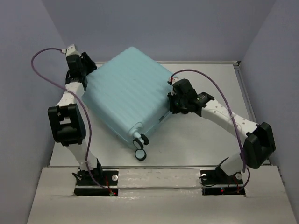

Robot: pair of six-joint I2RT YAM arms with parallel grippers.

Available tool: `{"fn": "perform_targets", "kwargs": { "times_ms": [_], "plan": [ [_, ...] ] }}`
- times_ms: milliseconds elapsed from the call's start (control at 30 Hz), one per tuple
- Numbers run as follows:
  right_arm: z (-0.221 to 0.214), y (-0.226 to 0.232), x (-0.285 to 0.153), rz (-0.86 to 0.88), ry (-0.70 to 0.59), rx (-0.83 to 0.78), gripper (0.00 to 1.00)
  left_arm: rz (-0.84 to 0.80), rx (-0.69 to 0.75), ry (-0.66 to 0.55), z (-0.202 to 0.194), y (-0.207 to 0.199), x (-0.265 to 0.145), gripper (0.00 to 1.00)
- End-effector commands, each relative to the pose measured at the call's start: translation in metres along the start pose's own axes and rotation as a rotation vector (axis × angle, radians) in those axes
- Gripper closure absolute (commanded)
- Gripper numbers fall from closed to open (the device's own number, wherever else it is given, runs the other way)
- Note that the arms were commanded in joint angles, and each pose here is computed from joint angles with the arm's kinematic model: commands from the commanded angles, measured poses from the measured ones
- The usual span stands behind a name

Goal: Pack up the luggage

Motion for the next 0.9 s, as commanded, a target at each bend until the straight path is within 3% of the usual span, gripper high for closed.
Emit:
{"fn": "perform_targets", "kwargs": {
  "times_ms": [0,33,100,133,167,200,233,267,300,333,400,433,533,600,633,667,700,733,767,800,867],
  "plan": [
    [0.109,0.006,0.056,0.151,-0.363,-0.021,0.93,0.009,-0.033,0.307,-0.076,-0.02,-0.089,0.34],
    [0.138,0.009,0.052,0.18,-0.416,-0.029,0.93,0.042,-0.046,0.356,-0.096,-0.012,-0.105,0.35],
    [0.142,0.016,0.092,0.25,-0.339,-0.018,0.93,0.007,-0.047,0.372,-0.103,-0.017,-0.142,0.34],
    [0.178,0.021,0.082,0.295,-0.413,-0.024,0.93,0.0,-0.045,0.379,-0.108,-0.018,-0.156,0.34],
    [0.186,0.024,0.089,0.323,-0.409,-0.022,0.93,-0.016,-0.031,0.386,-0.112,-0.02,-0.17,0.33],
    [0.178,0.025,0.12,0.34,-0.334,-0.008,0.88,-0.033,-0.015,0.371,-0.113,-0.021,-0.193,0.33],
    [0.21,0.028,0.106,0.36,-0.416,-0.004,0.84,-0.046,-0.004,0.384,-0.12,-0.025,-0.205,0.33],
    [0.218,0.026,0.108,0.378,-0.425,0.001,0.78,-0.061,0.001,0.394,-0.125,-0.026,-0.217,0.33],
    [0.225,0.028,0.108,0.403,-0.436,0.006,0.57,-0.089,0.007,0.381,-0.127,-0.028,-0.233,0.33],
    [0.225,0.023,0.122,0.417,-0.415,0.05,0.46,-0.112,-0.004,0.394,-0.134,-0.034,-0.242,0.33],
    [0.247,0.009,0.104,0.442,-0.488,0.08,0.22,-0.156,-0.012,0.407,-0.144,-0.038,-0.258,0.32],
    [0.252,0.004,0.099,0.455,-0.502,0.114,0.17,-0.165,-0.034,0.419,-0.148,-0.04,-0.262,0.32],
    [0.257,-0.02,0.081,0.45,-0.526,0.14,0.12,-0.24,-0.038,0.418,-0.149,-0.053,-0.276,0.3],
    [0.262,-0.026,0.044,0.394,-0.57,0.123,0.11,-0.281,-0.025,0.38,-0.137,-0.061,-0.285,0.27],
    [0.246,-0.035,0.052,0.341,-0.522,0.115,0.11,-0.306,-0.015,0.318,-0.117,-0.075,-0.29,0.25],
    [0.25,-0.036,0.014,0.287,-0.578,0.099,0.11,-0.269,0.018,0.256,-0.103,-0.077,-0.293,0.2],
    [0.244,-0.035,0.002,0.279,-0.578,0.087,0.11,-0.261,0.035,0.206,-0.09,-0.082,-0.295,0.17],
    [0.222,-0.035,0.012,0.275,-0.524,0.09,0.11,-0.273,0.044,0.134,-0.065,-0.098,-0.3,0.16],
    [0.212,-0.033,0.003,0.282,-0.526,0.087,0.11,-0.243,0.057,0.11,-0.055,-0.102,-0.3,0.14],
    [0.215,-0.024,-0.039,0.299,-0.628,0.053,0.11,-0.234,0.072,0.063,-0.036,-0.113,-0.298,0.13],
    [0.18,-0.015,-0.049,0.346,-0.612,0.046,0.09,-0.237,0.077,0.061,-0.026,-0.123,-0.295,0.12]
  ]
}}
Point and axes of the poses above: each gripper's point midway between its finger pads, its own x axis out along the fingers, its own y axis along the line the jaws close on, z = x × y, the point moved 9 cm from there along -x, back along the fingers, and after that the axes turned 13 degrees about -x, right-handed, at the moved point
